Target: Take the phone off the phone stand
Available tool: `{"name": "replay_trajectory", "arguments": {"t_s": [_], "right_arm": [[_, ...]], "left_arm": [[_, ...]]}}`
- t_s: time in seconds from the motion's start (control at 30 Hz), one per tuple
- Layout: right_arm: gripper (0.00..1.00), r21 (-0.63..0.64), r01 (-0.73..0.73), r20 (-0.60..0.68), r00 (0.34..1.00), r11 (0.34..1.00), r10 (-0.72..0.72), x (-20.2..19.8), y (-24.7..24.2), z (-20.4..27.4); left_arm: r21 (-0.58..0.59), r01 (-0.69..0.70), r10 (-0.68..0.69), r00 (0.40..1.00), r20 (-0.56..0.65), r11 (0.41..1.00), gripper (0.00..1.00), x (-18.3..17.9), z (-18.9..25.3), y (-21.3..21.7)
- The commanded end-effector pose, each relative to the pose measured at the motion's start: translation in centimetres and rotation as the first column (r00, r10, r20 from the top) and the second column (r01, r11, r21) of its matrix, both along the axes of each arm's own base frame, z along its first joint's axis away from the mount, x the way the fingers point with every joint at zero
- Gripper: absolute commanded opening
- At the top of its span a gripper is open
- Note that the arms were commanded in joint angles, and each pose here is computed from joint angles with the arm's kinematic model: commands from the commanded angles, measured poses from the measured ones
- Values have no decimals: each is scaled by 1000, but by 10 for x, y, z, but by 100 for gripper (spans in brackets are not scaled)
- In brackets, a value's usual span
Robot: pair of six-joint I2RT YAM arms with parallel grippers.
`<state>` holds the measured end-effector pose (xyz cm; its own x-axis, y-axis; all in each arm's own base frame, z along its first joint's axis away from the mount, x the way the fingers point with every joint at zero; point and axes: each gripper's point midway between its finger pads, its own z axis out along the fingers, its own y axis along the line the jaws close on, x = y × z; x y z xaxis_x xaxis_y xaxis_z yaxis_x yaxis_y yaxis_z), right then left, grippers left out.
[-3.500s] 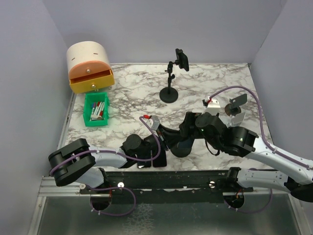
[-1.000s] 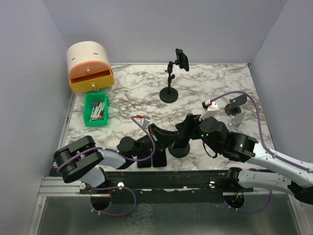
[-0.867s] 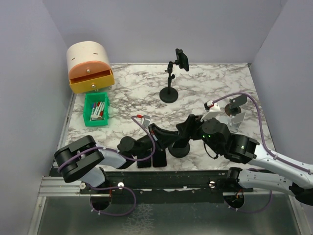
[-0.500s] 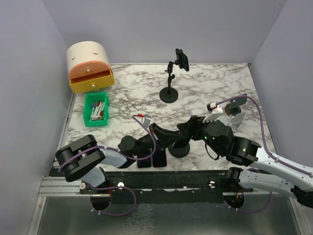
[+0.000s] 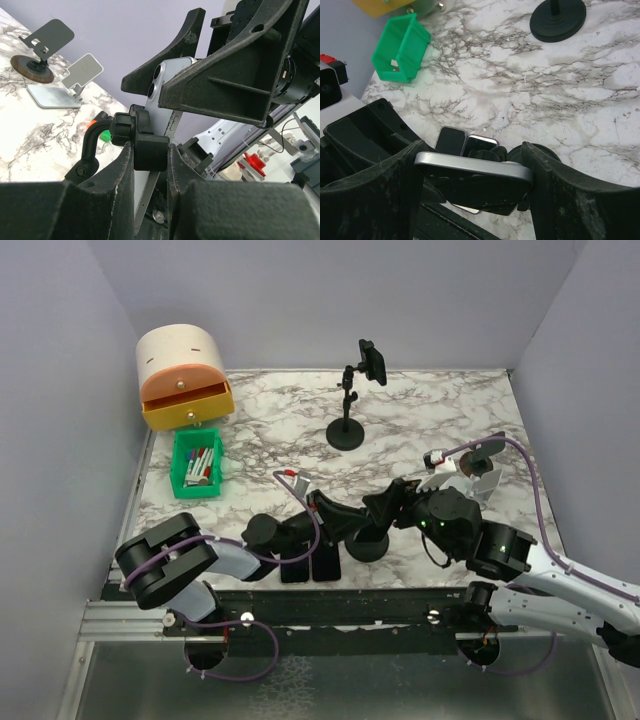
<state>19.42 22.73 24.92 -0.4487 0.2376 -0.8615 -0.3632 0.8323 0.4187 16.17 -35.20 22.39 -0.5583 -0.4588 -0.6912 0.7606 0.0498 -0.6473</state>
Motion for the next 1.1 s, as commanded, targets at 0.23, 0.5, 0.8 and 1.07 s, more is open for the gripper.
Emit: {"name": "replay_trajectory", "arguments": {"t_s": [0.23,0.5,0.8,1.07], "right_arm": [[0,16,-191,34,981,981,190,-24,14,5],[0,12,-170,23,985,985,170,-22,12,1],[12,3,-131,3,991,991,131,-17,11,6],[98,-25,-109,-29,994,994,109,-20,0,17]], "left_arm": [[-154,94,-94,996,4,984,31,-12,29,14],[-146,131,-128,991,26,981,38,-17,31,12],[-148,120,-113,992,57,982,0,-15,35,11],[-128,-40,54,992,114,991,0,2,36,15]]}}
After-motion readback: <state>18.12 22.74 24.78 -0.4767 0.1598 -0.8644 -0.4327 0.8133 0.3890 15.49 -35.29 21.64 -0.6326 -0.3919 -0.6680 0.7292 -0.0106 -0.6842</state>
